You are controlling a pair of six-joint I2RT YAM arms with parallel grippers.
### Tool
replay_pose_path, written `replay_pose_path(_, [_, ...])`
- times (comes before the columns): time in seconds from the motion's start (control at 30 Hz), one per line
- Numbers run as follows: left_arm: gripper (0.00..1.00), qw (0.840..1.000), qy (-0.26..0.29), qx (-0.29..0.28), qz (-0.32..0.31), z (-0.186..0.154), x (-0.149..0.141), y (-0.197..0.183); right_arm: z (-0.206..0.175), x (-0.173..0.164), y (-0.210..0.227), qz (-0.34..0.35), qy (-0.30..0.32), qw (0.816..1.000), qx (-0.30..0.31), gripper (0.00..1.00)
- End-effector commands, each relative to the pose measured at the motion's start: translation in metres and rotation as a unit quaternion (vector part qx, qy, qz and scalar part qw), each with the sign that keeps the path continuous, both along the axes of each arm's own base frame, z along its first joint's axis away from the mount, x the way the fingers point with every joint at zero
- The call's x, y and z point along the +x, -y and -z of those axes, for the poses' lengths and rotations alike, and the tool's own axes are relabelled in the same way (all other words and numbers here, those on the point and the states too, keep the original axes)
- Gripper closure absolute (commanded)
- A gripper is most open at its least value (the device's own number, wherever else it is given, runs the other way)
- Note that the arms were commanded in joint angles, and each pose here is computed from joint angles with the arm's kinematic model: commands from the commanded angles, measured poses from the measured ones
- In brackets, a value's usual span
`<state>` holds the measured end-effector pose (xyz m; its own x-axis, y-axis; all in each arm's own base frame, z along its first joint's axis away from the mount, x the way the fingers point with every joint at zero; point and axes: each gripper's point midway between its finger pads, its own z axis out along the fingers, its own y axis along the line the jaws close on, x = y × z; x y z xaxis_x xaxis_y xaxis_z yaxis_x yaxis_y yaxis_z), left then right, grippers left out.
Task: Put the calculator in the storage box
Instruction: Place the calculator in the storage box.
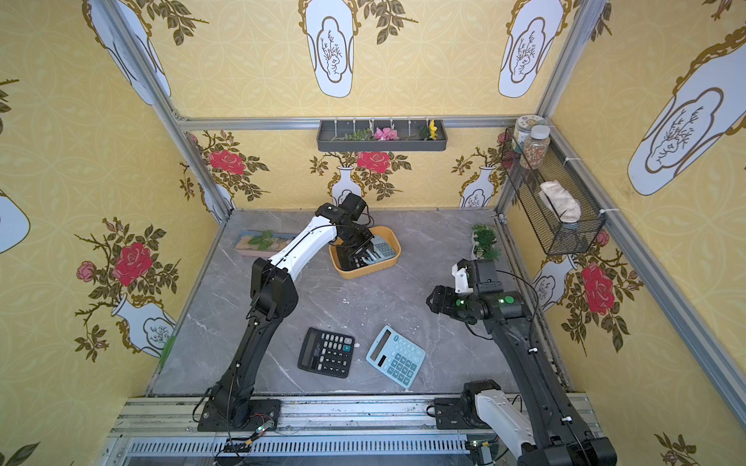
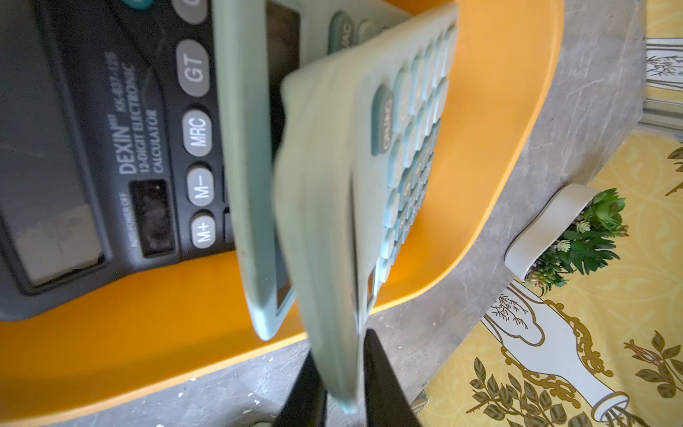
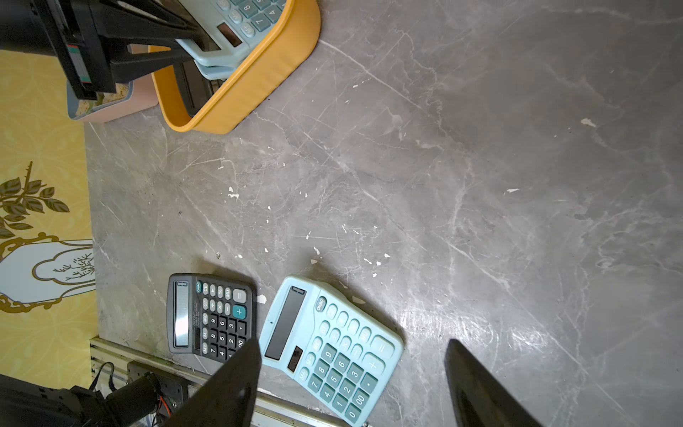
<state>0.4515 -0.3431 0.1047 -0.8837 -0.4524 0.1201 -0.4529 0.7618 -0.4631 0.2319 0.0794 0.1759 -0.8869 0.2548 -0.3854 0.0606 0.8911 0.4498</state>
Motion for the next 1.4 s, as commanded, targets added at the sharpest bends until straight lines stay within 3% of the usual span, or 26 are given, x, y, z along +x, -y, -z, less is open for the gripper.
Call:
replay_pose_path(0.0, [0.91,1.0,0.005,0.0,0.005,-0.001,0.002,-0.003,-0.004,0.003,0.001,0.0,0.009,1.0,-0.005,0.21])
replay_pose_path(0.13, [0.98,1.0,0.005,0.002,0.003,-0.001,0.004,-0.008,-0.002,0.003,0.001,-0.001,0.007,1.0,-0.004,0.21])
replay_pose_path(0.4, [0.96,1.0,0.001,0.0,0.001,0.004,0.009,-0.014,0.002,0.002,0.0,0.0,0.003,1.0,-0.002,0.21])
replay_pose_path(0.6, [0.85,1.0,-0.004,-0.005,0.004,0.008,0.01,-0.014,0.004,0.001,0.0,-0.001,0.003,1.0,-0.001,0.21])
replay_pose_path(0.97, [0.78,1.0,-0.002,-0.019,0.016,0.007,0.012,-0.011,0.008,0.0,0.0,-0.001,-0.002,1.0,0.0,0.21])
replay_pose_path(1.13, [0.69,1.0,0.0,-0.018,0.02,0.005,0.012,-0.011,0.008,0.0,0.0,0.001,-0.003,1.0,0.001,0.21])
replay_pose_path(1.2, [0.61,1.0,0.005,-0.018,0.02,0.001,0.012,-0.012,0.007,0.0,0.0,0.0,-0.002,1.0,0.001,0.21])
replay_pose_path(1.37, [0.5,0.999,0.036,-0.017,0.024,-0.026,0.012,-0.016,0.004,-0.001,-0.001,-0.003,-0.001,1.0,0.002,0.2])
